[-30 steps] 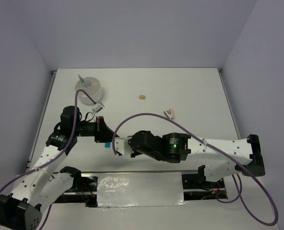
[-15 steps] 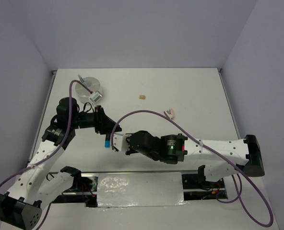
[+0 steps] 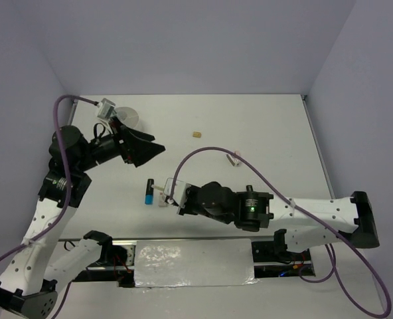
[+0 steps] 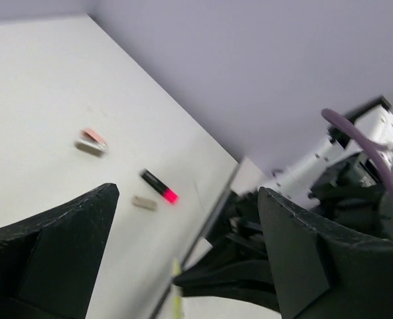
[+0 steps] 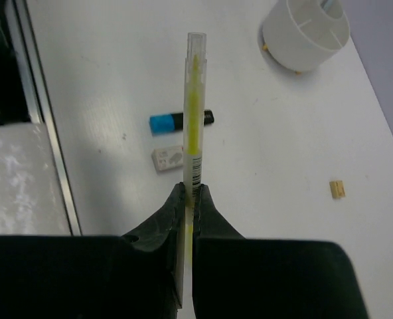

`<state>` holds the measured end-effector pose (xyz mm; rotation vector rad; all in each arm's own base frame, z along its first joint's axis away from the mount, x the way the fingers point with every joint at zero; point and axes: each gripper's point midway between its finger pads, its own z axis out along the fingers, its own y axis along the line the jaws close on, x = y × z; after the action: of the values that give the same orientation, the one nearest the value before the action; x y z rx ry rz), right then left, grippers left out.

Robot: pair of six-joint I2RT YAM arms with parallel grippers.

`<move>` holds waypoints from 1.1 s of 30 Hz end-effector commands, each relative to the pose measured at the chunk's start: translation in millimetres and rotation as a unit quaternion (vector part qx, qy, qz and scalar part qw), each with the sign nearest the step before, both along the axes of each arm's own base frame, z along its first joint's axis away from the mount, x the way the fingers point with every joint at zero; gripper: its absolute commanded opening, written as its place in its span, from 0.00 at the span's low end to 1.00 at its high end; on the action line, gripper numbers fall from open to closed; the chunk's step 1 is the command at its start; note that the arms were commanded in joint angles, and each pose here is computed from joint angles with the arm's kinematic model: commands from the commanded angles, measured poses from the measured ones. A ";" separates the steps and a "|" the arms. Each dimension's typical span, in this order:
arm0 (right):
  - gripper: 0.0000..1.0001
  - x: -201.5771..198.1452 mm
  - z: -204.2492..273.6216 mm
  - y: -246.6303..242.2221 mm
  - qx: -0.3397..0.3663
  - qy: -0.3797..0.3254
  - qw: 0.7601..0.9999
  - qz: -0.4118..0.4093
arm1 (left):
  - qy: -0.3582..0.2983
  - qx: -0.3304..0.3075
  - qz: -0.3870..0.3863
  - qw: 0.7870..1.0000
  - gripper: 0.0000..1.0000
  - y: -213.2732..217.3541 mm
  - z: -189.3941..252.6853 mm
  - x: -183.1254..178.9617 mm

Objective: Sort the stationery into containers
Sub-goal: Close the pen cap on the pen.

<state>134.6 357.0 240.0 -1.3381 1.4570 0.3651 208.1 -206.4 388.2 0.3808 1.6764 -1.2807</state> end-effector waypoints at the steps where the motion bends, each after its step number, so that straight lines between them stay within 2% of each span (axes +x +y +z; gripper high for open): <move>1: 0.00 -9.1 72.6 8.6 0.180 0.036 0.983 0.006 | -0.081 -0.012 0.088 0.993 0.99 20.4 43.7 9.1; 3: 0.00 -3.8 97.7 -3.5 0.241 0.041 0.969 -0.020 | -0.103 -0.017 0.097 0.990 0.99 24.2 53.7 5.6; 5: 0.00 -1.6 114.1 -16.5 0.292 0.063 0.954 -0.039 | -0.139 -0.026 0.062 0.988 0.99 18.5 66.3 -8.9; 6: 0.00 -3.8 123.4 -19.1 0.316 0.073 0.945 -0.033 | -0.143 -0.031 0.037 0.989 0.99 13.5 64.5 -14.2; 7: 0.00 -8.5 127.8 -19.5 0.332 0.094 0.938 -0.021 | -0.181 -0.040 -0.010 0.983 0.99 6.7 73.8 -30.9; 9: 0.00 -19.7 139.3 -22.6 0.360 0.124 0.924 0.009 | -0.186 -0.053 -0.064 0.979 0.99 -0.7 71.7 -46.0; 10: 0.00 -23.2 141.8 -23.3 0.366 0.132 0.921 0.018 | -0.225 -0.058 -0.117 0.966 0.99 -5.1 78.9 -63.9; 13: 0.00 -32.5 151.9 -26.7 0.383 0.155 0.910 0.040 | -0.226 -0.066 -0.172 0.957 0.99 -9.4 77.1 -78.2; 17: 0.00 -44.7 168.4 -30.4 0.408 0.180 0.892 0.072 | -0.238 -0.069 -0.192 0.950 0.99 -11.3 78.5 -81.1; 22: 0.00 -55.0 178.3 -36.6 0.418 0.203 0.879 0.106 | -0.219 -0.069 -0.206 0.951 0.98 -19.3 82.3 -73.1; 26: 0.00 -65.3 185.4 -42.6 0.433 0.222 0.862 0.140 | -0.224 -0.075 -0.238 0.942 0.94 -23.4 80.6 -84.6; 30: 0.00 -70.8 183.2 -43.8 0.428 0.214 0.864 0.158 | -0.239 -0.077 -0.238 0.938 0.84 -28.5 87.8 -90.6; 33: 0.00 -68.7 178.1 -40.9 0.419 0.210 0.870 0.155 | -0.228 -0.075 -0.237 0.941 0.82 -32.1 89.2 -87.2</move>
<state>71.6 316.8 407.7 -0.7641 1.2268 1.3663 130.7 -239.7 457.0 0.9005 1.2140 -1.5605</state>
